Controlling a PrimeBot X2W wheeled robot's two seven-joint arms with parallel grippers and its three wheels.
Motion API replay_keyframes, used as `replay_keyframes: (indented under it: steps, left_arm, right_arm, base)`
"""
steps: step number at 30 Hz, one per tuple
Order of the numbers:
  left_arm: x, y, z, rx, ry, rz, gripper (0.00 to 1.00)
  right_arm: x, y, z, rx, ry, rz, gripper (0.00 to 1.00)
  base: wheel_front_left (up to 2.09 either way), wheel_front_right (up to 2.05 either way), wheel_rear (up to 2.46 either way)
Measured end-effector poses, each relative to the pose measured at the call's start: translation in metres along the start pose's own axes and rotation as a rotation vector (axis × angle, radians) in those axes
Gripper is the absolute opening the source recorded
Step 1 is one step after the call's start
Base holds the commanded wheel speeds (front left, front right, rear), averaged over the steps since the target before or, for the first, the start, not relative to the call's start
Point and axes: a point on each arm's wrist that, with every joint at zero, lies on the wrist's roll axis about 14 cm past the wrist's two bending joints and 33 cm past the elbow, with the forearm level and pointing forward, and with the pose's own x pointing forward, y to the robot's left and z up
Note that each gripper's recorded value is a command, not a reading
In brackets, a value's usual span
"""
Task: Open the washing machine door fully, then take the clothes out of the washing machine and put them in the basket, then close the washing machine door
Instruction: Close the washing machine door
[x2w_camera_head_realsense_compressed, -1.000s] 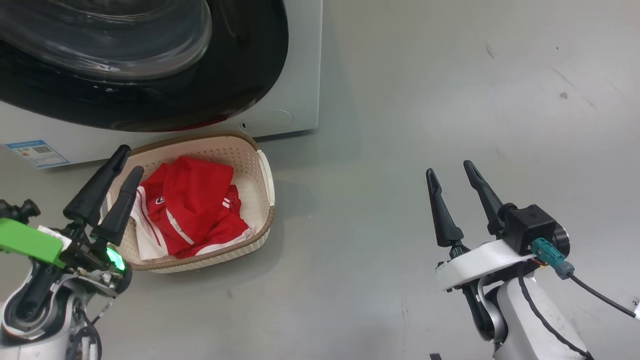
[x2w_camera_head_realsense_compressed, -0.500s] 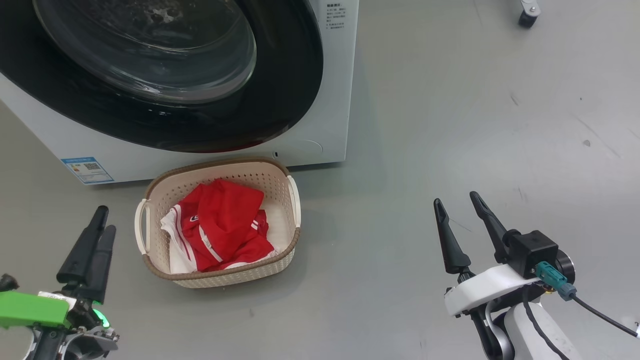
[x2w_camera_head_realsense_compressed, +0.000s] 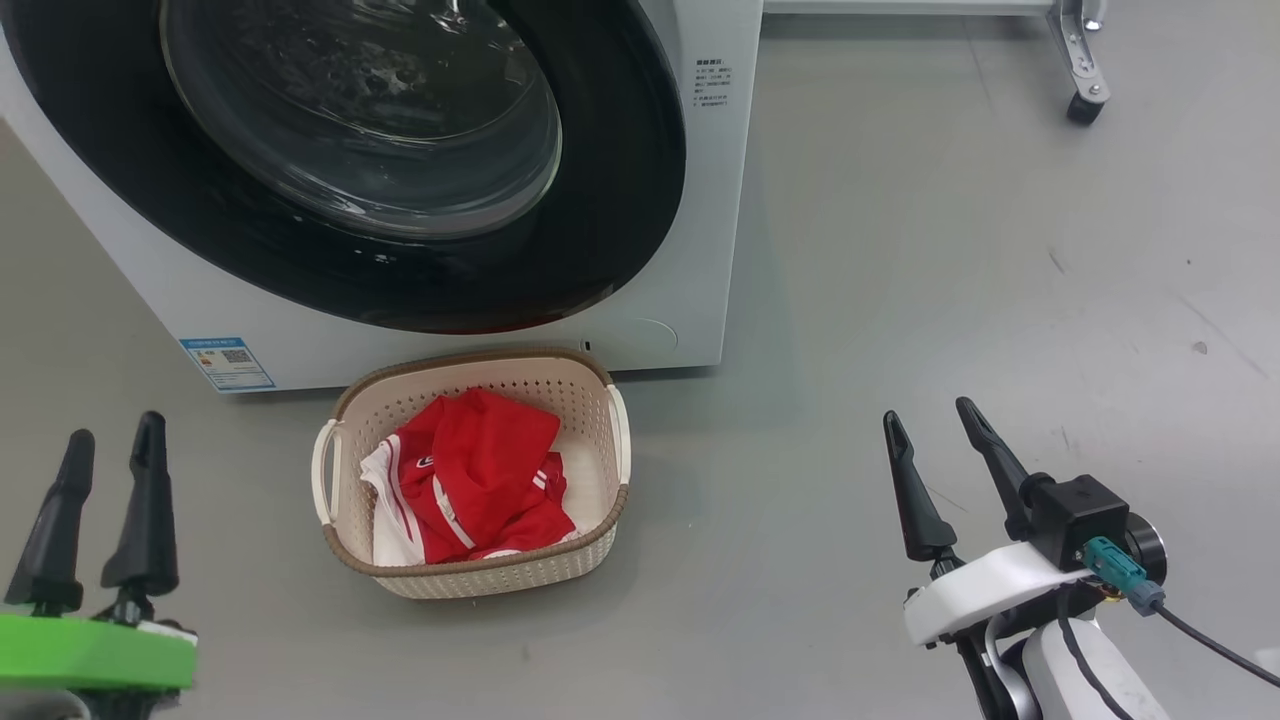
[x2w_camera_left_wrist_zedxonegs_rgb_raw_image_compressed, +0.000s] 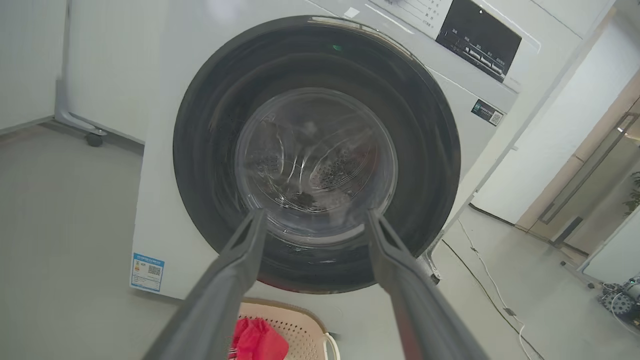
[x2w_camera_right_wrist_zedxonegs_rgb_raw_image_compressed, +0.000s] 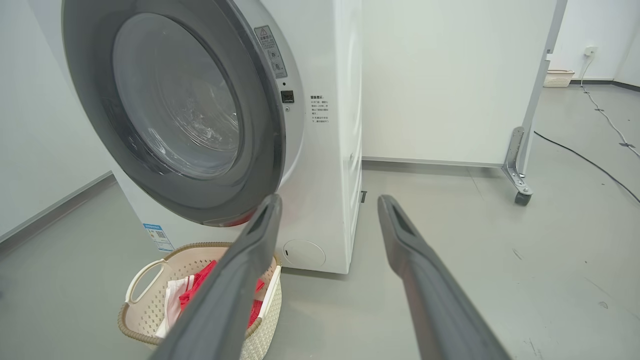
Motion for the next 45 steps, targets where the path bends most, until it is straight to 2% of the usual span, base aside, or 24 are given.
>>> replay_keyframes:
  steps: [3, 8, 16, 25, 45]
  left_arm:
    - [-0.010, 0.004, -0.007, 0.146, 0.007, 0.009, 1.00]
    - [-0.026, 0.008, -0.022, 0.327, 0.036, 0.034, 1.00]
    - [-0.051, 0.014, -0.052, 0.465, 0.095, 0.087, 1.00]
    - [-0.058, 0.007, -0.070, 0.467, 0.113, 0.102, 1.00]
    - [-0.063, 0.011, -0.078, 0.477, 0.113, 0.142, 1.00]
  right_arm:
    - [-0.003, 0.002, 0.000, -0.011, 0.000, 0.006, 1.00]
    - [-0.007, 0.004, 0.005, -0.017, -0.013, 0.012, 1.00]
    - [-0.027, 0.001, -0.005, -0.012, 0.015, -0.010, 1.00]
    - [-0.033, 0.000, -0.006, -0.009, 0.018, -0.013, 1.00]
    - [-0.037, 0.001, -0.012, -0.012, 0.034, -0.009, 1.00]
  base:
    - [0.00, 0.00, 0.00]
    - [0.00, 0.00, 0.00]
    - [0.00, 0.00, 0.00]
    - [0.00, 0.00, 0.00]
    - [0.00, 0.00, 0.00]
